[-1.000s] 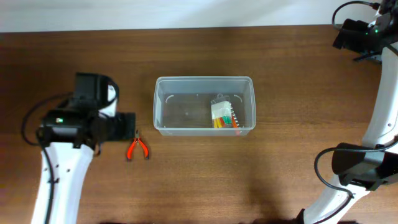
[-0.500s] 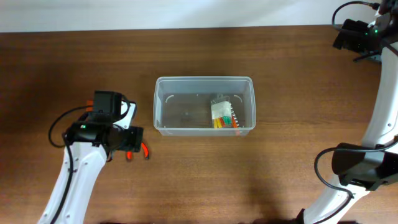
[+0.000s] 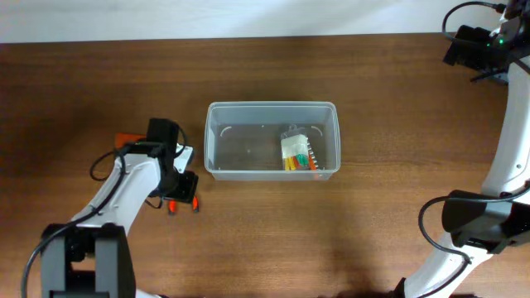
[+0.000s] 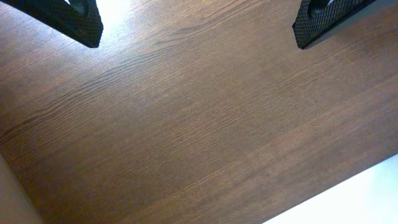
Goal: Pack container
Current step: 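Lower the left gripper onto the red pliers and grasp their handles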
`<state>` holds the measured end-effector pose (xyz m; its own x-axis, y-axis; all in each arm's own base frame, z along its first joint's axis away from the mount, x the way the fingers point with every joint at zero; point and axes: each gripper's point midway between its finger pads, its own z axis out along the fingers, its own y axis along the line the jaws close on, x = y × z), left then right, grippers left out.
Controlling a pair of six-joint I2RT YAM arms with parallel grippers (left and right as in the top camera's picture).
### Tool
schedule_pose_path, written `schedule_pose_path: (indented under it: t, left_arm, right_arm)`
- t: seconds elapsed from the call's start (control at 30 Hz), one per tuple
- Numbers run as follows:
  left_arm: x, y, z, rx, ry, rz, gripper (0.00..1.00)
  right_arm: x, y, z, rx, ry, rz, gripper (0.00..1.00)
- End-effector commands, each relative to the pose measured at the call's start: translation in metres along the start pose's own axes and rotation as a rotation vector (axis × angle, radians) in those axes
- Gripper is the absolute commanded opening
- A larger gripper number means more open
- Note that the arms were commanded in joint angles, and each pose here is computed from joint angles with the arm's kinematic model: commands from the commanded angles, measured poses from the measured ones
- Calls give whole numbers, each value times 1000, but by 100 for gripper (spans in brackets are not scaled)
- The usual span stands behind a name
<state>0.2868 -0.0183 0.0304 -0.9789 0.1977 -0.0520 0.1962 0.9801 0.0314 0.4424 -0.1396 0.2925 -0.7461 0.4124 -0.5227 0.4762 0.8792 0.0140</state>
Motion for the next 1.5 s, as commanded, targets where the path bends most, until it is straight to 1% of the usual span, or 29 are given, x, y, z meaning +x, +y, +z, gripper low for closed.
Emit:
schedule_pose_path:
  t: [0.0, 0.13, 0.23, 0.33, 0.47, 0.6, 0.7, 1.1, 1.17, 1.3, 1.47]
  left_arm:
    - [5, -2, 2, 14, 19, 28, 66]
    - [9, -2, 2, 16, 36, 37, 66]
    - [9, -2, 2, 16, 35, 84, 67]
    - [8, 1, 2, 16, 31, 95, 67]
    - [6, 8, 5, 12, 13, 79, 73]
    - [5, 12, 12, 32, -11, 59, 75]
    - [7, 6, 18, 75, -27, 87, 73]
    - [20, 2, 36, 84, -16, 88, 73]
    - [21, 2, 38, 85, -14, 88, 70]
    - [21, 2, 39, 84, -16, 88, 53]
    - [19, 2, 39, 82, -23, 88, 49]
  right_arm:
    - [-4, 0, -9, 1, -28, -6, 98]
    - [-4, 0, -9, 1, -28, -6, 98]
    - [-4, 0, -9, 1, -28, -6, 99]
    - [-4, 0, -9, 1, -28, -6, 99]
    - [-4, 0, -9, 1, -28, -6, 99]
    - [-4, 0, -9, 1, -28, -6, 99]
    - [-4, 0, -9, 1, -28, -6, 99]
    - [-4, 0, -9, 1, -28, -6, 99]
    - [-4, 0, -9, 1, -28, -6, 99]
    - [-4, 0, -9, 1, -28, -6, 99]
    - [-4, 0, -9, 1, -28, -6, 99]
